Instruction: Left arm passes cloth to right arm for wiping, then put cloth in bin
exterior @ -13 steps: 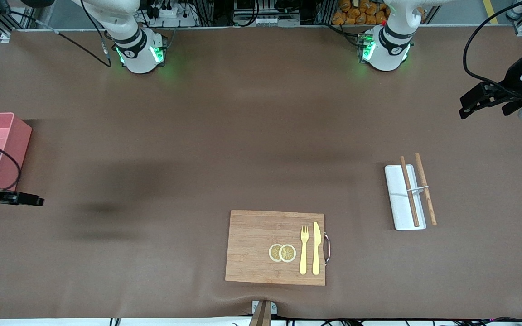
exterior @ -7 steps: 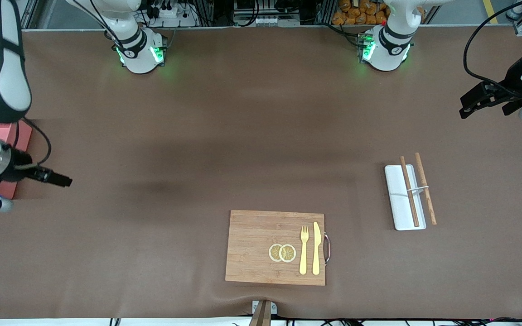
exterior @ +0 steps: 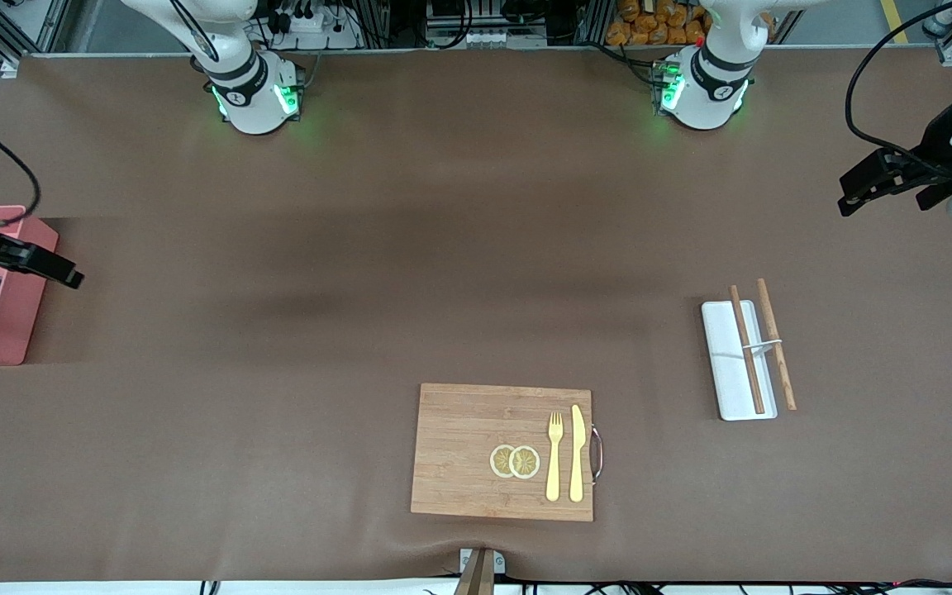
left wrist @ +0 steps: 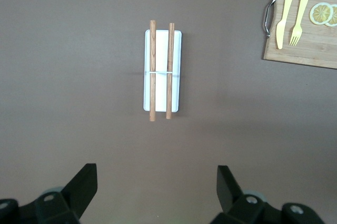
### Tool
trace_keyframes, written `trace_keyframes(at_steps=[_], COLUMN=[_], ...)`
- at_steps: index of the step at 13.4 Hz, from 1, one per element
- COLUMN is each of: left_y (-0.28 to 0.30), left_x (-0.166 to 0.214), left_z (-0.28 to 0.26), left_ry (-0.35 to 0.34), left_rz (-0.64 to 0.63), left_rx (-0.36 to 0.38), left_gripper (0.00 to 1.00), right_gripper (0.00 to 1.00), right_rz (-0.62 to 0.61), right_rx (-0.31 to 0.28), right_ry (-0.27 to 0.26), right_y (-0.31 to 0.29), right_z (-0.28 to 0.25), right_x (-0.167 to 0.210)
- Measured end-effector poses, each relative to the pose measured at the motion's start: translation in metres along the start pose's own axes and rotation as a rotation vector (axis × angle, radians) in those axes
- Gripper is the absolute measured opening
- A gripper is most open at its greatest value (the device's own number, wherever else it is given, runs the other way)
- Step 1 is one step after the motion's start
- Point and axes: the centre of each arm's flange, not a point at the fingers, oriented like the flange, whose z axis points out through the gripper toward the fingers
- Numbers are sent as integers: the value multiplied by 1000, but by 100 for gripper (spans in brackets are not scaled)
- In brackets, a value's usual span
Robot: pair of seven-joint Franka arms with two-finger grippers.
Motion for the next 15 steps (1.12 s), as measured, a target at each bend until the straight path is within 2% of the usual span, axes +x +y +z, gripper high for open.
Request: trace_keyframes(at_steps=[4,7,15], left_y=[0,0,0], left_x=[0,0,0], left_z=[0,0,0], left_ry=[0,0,0], left_rz=[0,0,0], left_rx=[0,0,0], left_gripper=[100,100,100], right_gripper=[100,100,100], right_rz=[-7,1,-18], right_rx=[32,34,35], right_ry=[18,20,22], right_y=[12,8,-3], right_z=[-21,-34,-32], right_x=[-10,-22,-23])
